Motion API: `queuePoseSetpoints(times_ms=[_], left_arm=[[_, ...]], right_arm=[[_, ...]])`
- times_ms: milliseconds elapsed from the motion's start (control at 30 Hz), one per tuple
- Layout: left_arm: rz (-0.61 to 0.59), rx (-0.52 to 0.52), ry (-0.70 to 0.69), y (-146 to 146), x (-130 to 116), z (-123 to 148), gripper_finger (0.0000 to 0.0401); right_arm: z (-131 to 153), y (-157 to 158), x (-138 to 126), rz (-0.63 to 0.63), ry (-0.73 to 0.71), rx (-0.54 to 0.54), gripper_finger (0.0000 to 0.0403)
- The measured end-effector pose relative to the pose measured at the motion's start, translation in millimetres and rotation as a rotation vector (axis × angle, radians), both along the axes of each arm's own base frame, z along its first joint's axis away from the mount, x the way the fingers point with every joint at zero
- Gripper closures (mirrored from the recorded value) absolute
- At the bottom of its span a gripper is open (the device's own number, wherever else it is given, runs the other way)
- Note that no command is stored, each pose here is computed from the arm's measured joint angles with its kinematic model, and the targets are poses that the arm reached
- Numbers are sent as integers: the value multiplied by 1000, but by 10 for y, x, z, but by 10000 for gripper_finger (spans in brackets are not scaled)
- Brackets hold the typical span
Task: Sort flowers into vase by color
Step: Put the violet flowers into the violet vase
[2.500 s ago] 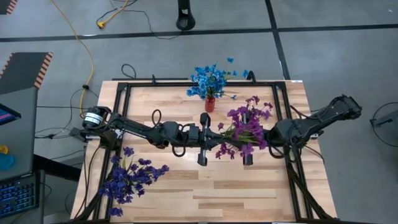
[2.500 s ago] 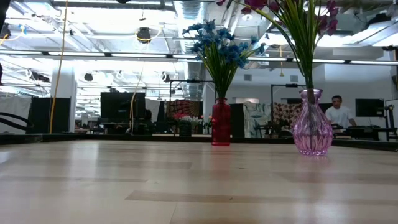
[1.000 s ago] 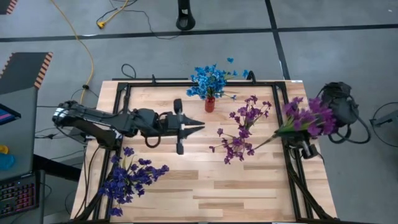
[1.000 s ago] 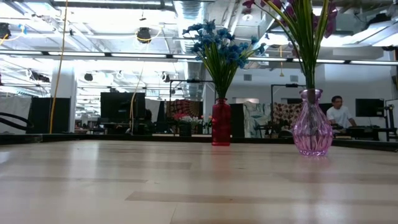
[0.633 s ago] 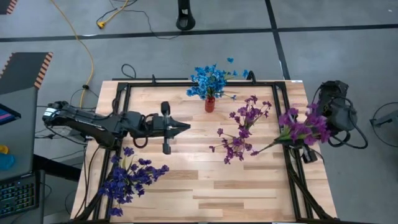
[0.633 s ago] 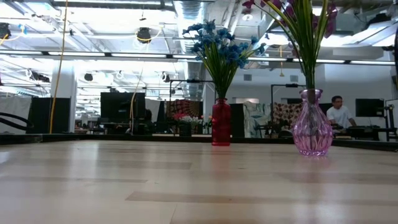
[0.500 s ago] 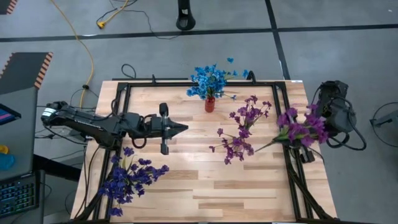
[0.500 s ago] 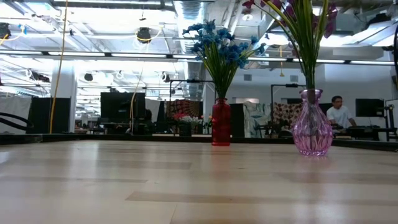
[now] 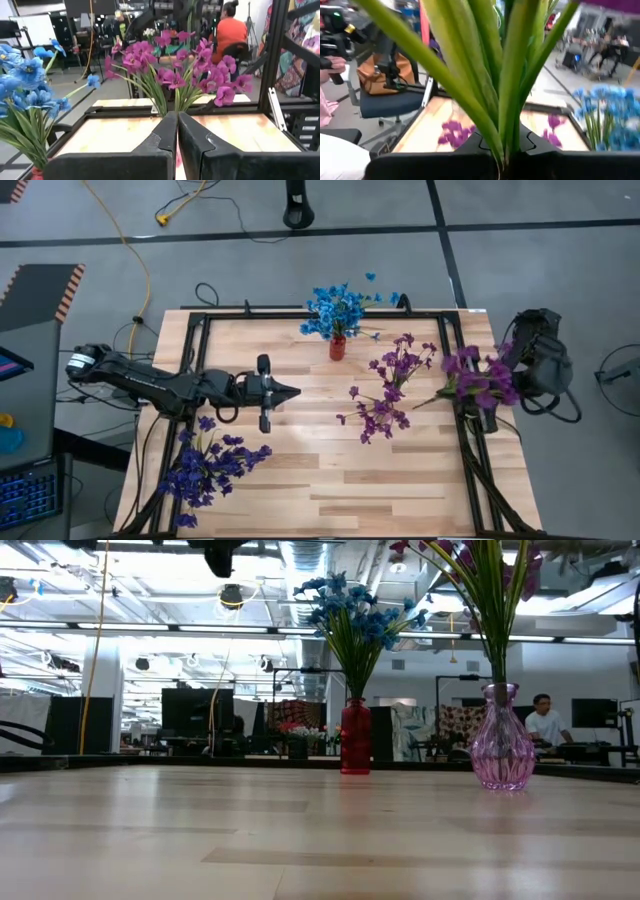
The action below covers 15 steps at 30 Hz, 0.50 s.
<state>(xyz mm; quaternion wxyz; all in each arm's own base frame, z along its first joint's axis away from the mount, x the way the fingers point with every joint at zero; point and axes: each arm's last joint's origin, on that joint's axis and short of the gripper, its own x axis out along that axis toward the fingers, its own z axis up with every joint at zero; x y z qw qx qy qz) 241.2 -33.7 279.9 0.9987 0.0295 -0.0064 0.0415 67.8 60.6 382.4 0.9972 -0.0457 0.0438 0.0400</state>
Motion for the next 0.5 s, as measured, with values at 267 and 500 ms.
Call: queuePoseSetpoints(times_ms=[267,500], left_arm=[[2,-10,-38,13,-42,-111,401],[2,-10,-38,13,-43,-113,401]], right_arm=[[-326,85,85,-135,27,-30,370],[-625,187,168,-216,1,-20,371]])
